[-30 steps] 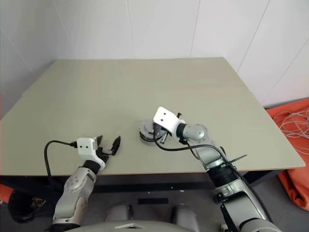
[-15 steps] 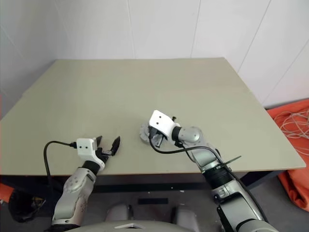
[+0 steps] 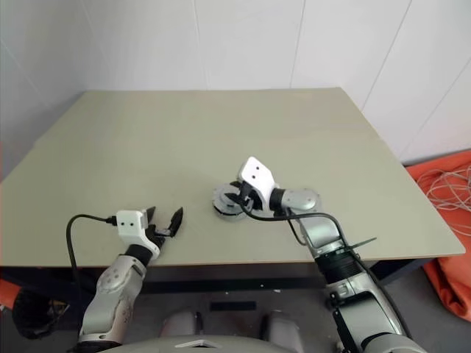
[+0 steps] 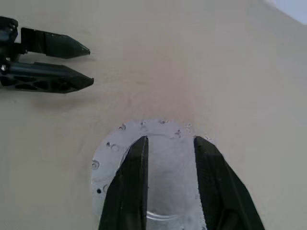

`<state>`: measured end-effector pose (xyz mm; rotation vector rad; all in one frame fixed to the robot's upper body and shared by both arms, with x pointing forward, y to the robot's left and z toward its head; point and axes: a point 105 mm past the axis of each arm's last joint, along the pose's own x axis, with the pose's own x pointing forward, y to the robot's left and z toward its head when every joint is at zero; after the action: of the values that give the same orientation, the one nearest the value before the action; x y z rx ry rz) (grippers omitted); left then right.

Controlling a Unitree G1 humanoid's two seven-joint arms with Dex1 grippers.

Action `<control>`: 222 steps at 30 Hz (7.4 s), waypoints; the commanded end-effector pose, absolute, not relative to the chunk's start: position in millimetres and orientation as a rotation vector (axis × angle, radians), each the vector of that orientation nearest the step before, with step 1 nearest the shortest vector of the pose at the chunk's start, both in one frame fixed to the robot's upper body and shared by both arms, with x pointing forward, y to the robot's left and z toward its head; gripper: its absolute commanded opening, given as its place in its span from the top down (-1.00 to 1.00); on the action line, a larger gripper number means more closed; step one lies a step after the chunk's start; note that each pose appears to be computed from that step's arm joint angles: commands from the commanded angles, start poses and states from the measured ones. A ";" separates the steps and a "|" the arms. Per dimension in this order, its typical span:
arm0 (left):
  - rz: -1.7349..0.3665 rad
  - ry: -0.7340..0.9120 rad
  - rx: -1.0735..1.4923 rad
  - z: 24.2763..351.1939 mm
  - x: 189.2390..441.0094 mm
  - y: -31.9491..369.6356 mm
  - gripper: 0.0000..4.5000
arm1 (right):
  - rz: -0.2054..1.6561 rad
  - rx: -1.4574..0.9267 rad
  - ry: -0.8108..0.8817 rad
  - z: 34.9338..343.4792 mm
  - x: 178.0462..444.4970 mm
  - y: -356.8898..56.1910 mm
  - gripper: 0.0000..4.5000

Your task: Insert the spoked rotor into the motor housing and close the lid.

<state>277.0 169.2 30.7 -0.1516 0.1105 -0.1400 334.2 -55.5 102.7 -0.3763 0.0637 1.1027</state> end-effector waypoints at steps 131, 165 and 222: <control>-0.626 0.057 -0.135 72.2 261.5 121.2 -1.00 | 1.191 -0.470 0.480 36.7 363.9 -71.4 -0.43; -0.980 0.071 0.046 97.3 359.1 103.1 0.44 | 1.202 -0.474 0.427 37.8 358.8 -54.8 -0.43; -1.210 0.299 0.150 58.4 336.6 75.6 1.00 | 1.307 -0.384 0.428 66.4 337.7 -61.7 -0.98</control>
<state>338.1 73.4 69.5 0.1316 0.2473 -1.2221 343.1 -54.4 71.0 -0.4051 0.3784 1.2963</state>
